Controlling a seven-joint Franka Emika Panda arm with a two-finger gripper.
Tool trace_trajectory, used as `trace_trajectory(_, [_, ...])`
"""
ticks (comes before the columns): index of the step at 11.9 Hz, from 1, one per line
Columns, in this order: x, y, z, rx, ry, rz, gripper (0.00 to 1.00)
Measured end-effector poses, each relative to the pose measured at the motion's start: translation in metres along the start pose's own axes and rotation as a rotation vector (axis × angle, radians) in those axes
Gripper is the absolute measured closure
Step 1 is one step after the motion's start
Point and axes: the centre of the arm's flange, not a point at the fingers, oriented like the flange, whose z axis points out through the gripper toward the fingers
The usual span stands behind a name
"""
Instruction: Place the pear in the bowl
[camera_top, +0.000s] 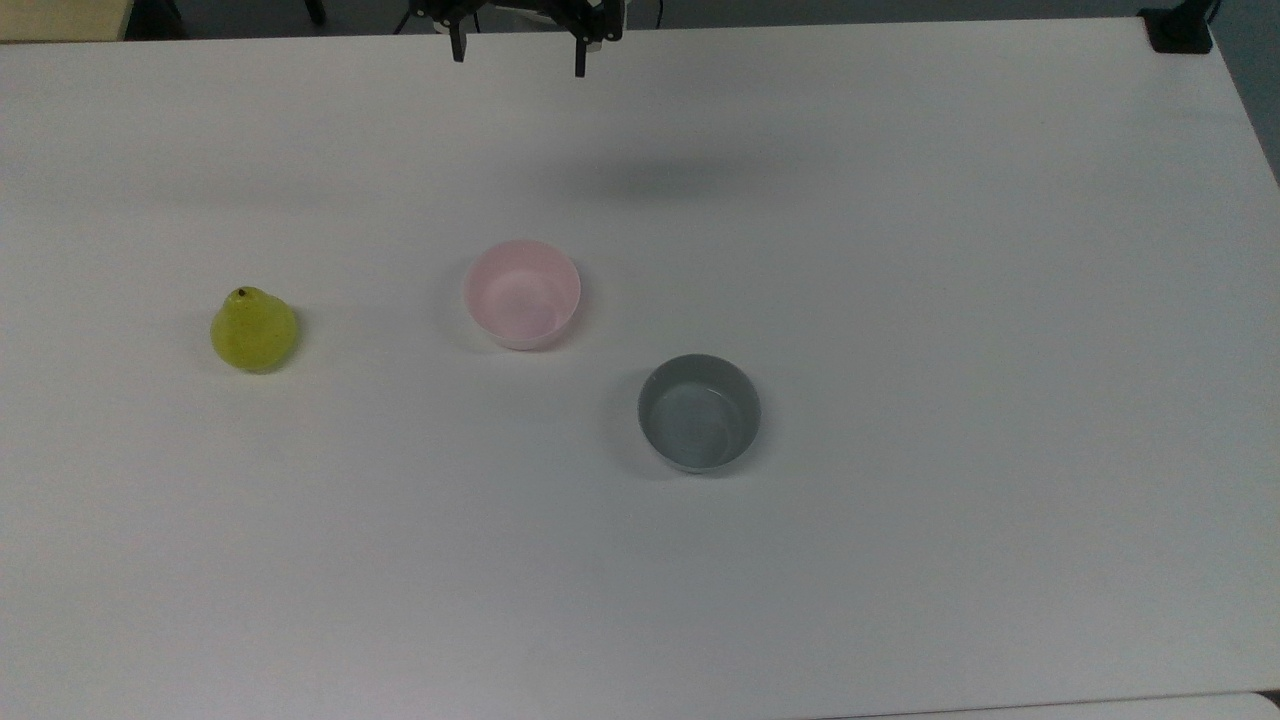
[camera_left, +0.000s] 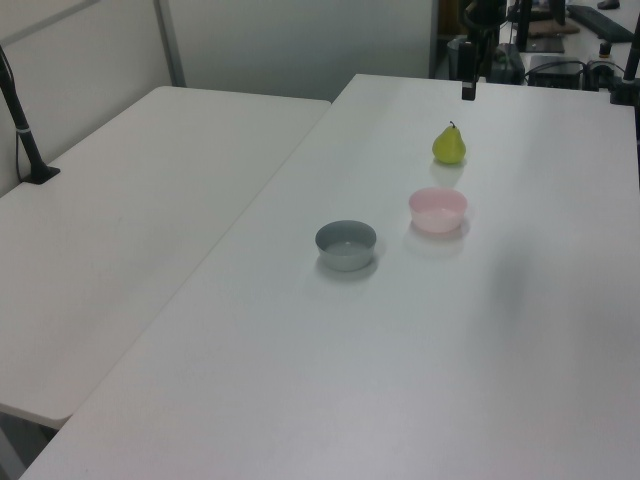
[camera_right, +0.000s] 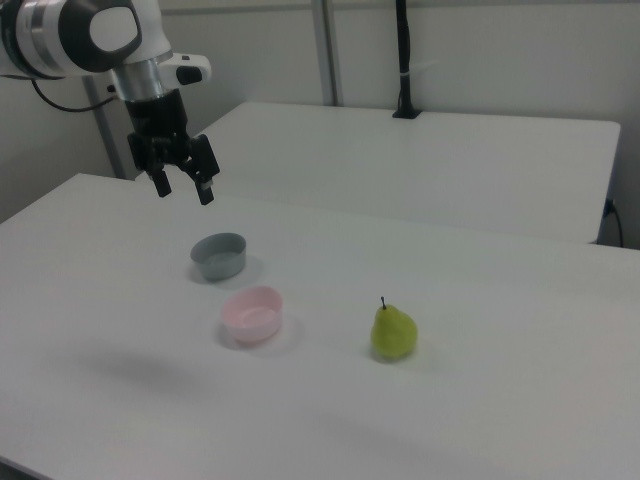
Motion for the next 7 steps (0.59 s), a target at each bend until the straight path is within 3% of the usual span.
trace_trajectory(7, [0.014,0.03,0.02,0.0,-0.007,0.056,0.0])
